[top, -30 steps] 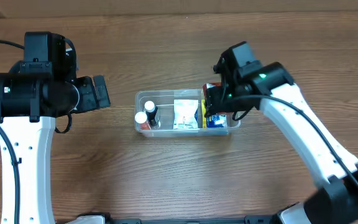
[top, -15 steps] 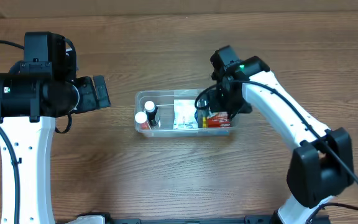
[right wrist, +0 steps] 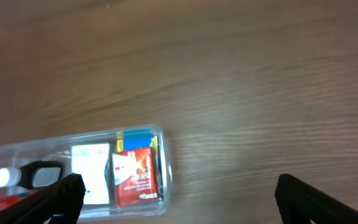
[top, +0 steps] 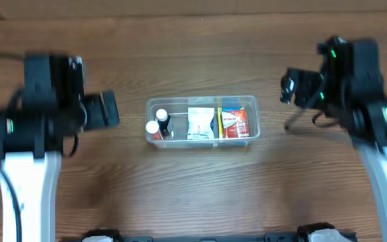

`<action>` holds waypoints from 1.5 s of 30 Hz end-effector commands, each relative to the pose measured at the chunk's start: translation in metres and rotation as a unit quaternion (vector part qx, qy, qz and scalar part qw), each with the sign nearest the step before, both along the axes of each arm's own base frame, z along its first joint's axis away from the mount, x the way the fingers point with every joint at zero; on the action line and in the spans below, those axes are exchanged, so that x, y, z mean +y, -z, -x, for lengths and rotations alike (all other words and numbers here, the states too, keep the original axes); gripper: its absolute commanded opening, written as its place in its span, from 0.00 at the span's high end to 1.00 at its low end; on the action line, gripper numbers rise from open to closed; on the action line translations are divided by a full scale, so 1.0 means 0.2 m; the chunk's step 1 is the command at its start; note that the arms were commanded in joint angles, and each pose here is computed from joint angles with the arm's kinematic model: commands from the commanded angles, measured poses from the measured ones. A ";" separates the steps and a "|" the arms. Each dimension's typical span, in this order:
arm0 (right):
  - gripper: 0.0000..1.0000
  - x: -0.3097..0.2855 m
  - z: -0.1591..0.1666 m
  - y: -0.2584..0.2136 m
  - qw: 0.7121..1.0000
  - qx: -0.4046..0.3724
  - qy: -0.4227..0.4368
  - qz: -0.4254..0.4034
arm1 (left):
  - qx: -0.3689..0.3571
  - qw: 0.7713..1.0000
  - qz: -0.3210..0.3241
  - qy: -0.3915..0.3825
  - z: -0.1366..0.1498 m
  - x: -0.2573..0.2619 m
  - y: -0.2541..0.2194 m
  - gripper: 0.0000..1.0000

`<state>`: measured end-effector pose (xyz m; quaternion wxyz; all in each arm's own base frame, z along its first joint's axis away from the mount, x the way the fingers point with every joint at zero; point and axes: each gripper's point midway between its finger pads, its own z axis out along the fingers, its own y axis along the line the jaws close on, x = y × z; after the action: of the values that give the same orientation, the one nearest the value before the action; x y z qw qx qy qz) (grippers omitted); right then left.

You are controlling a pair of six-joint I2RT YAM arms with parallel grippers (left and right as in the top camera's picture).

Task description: Pack container

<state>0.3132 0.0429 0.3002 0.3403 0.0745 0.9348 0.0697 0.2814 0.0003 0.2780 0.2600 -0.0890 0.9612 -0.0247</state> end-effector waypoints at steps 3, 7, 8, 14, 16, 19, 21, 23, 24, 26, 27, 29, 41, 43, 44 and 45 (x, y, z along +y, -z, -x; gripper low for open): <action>0.00 -0.08 0.40 0.08 0.993 -0.113 0.013 -0.014 | -0.149 0.988 0.021 0.031 0.41 -0.06 0.01 0.00; 0.00 -0.11 0.61 0.22 0.994 -0.110 0.011 -0.014 | -0.215 0.976 0.017 0.030 0.58 -0.06 -0.03 0.00; 0.00 -0.11 0.63 0.24 0.995 -0.096 0.011 -0.012 | -0.219 0.975 0.017 0.030 0.59 -0.06 -0.04 0.00; 0.00 -0.11 0.66 0.28 0.997 -0.075 0.011 -0.009 | -0.219 0.975 0.017 0.030 0.59 -0.06 -0.04 0.00; 0.00 -0.11 0.66 0.28 0.997 -0.075 0.011 -0.009 | -0.219 0.975 0.017 0.030 0.59 -0.06 -0.04 0.00; 0.00 -0.12 0.66 0.28 0.997 -0.081 0.011 -0.005 | -0.219 0.975 0.017 0.030 0.59 -0.06 -0.04 0.00; 0.00 -0.14 0.68 0.26 0.995 -0.098 0.019 0.000 | -0.219 0.975 0.017 0.030 0.59 -0.06 -0.04 0.00; 0.00 -0.15 0.67 0.23 0.988 -0.151 0.009 0.016 | -0.219 0.975 0.017 0.030 0.59 -0.06 -0.04 0.00; 0.00 -0.15 0.66 0.24 0.982 -0.185 -0.001 0.022 | -0.219 0.975 0.017 0.030 0.59 -0.06 -0.04 0.00; 0.00 -0.14 0.66 0.29 0.973 -0.231 -0.008 0.022 | -0.219 0.975 0.017 0.030 0.59 -0.06 -0.04 0.00; 0.00 -0.14 0.66 0.33 0.968 -0.249 -0.007 0.020 | -0.219 0.975 0.017 0.030 0.59 -0.06 -0.04 0.00; 0.00 -0.14 0.63 0.39 0.955 -0.295 -0.004 0.014 | -0.219 0.975 0.017 0.030 0.59 -0.06 -0.04 0.00; 0.00 -0.12 0.34 0.65 0.911 -0.412 -0.001 0.023 | -0.219 0.975 0.017 0.030 0.59 -0.06 -0.04 0.00; 0.00 -0.11 0.34 0.64 0.910 -0.413 -0.002 0.022 | -0.219 0.975 0.017 0.030 0.59 -0.06 -0.04 0.00; 0.00 -0.11 0.34 0.64 0.910 -0.413 -0.002 0.022 | -0.219 0.975 0.017 0.030 0.59 -0.06 -0.04 0.00; 0.00 -0.11 0.34 0.64 0.910 -0.413 -0.003 0.022 | -0.219 0.975 0.017 0.030 0.59 -0.06 -0.04 0.00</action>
<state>0.2454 0.0226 0.1726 0.6944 0.0272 0.7145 0.0804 0.1643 -0.0100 0.2860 0.4597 -0.0648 0.8832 -0.0668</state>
